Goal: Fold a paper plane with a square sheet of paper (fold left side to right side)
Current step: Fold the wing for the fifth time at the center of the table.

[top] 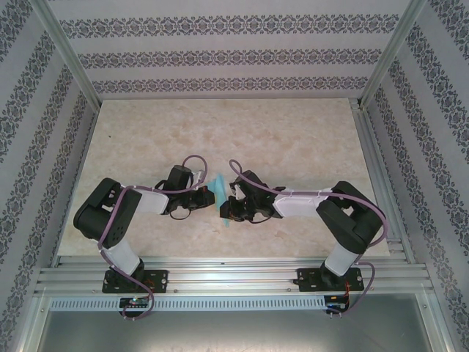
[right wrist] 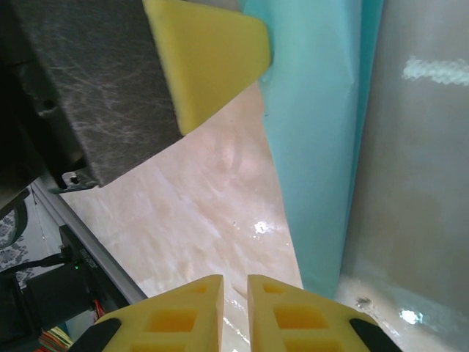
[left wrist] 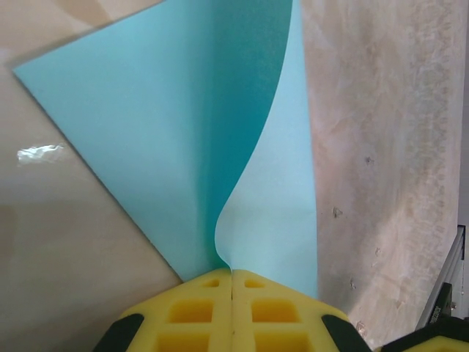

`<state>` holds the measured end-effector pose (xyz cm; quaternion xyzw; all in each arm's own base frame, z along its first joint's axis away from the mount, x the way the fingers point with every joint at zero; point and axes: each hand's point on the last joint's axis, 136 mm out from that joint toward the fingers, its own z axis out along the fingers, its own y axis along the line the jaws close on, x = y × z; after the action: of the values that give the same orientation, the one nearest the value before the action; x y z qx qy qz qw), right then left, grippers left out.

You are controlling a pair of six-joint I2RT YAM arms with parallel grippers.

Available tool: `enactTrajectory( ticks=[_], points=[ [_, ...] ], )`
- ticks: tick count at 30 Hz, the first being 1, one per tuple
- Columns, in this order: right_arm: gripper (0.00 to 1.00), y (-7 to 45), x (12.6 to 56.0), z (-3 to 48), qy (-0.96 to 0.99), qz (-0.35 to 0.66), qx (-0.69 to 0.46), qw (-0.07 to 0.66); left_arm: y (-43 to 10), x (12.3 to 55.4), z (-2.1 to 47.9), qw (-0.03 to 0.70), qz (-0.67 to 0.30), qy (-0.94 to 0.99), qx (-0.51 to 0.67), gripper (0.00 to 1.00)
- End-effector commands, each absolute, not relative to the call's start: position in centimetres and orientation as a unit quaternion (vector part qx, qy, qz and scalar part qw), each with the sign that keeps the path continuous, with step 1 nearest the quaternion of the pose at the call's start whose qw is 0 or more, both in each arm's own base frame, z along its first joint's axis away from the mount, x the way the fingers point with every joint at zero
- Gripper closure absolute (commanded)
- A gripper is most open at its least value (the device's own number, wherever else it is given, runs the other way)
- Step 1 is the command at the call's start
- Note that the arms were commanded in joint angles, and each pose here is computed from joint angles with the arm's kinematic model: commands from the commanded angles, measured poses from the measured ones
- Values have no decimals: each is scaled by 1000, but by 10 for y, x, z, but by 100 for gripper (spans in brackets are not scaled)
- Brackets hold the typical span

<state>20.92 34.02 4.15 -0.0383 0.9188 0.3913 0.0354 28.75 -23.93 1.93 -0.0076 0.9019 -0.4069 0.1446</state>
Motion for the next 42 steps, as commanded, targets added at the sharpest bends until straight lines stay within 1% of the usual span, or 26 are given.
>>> enactTrajectory(
  ticks=[1, 11, 21, 29, 37, 42],
  points=[
    [84, 347, 215, 44, 912, 407, -32, 48, -213, 282, -18, 135, -350, 926, -38, 100],
    [83, 336, 213, 37, 914, 402, -19, 46, -207, 280, -28, 129, -347, 928, -48, 100],
    [84, 348, 207, 30, 903, 428, -13, 31, -204, 280, -33, 125, -347, 928, -54, 100],
    [84, 353, 205, 24, 903, 428, -13, 24, -202, 279, -35, 125, -345, 929, -57, 100],
    [84, 364, 207, 28, 899, 436, -19, 25, -201, 280, -37, 124, -346, 928, -59, 100],
    [83, 358, 210, 31, 904, 425, -20, 38, -200, 279, -38, 123, -345, 929, -60, 100]
  ],
)
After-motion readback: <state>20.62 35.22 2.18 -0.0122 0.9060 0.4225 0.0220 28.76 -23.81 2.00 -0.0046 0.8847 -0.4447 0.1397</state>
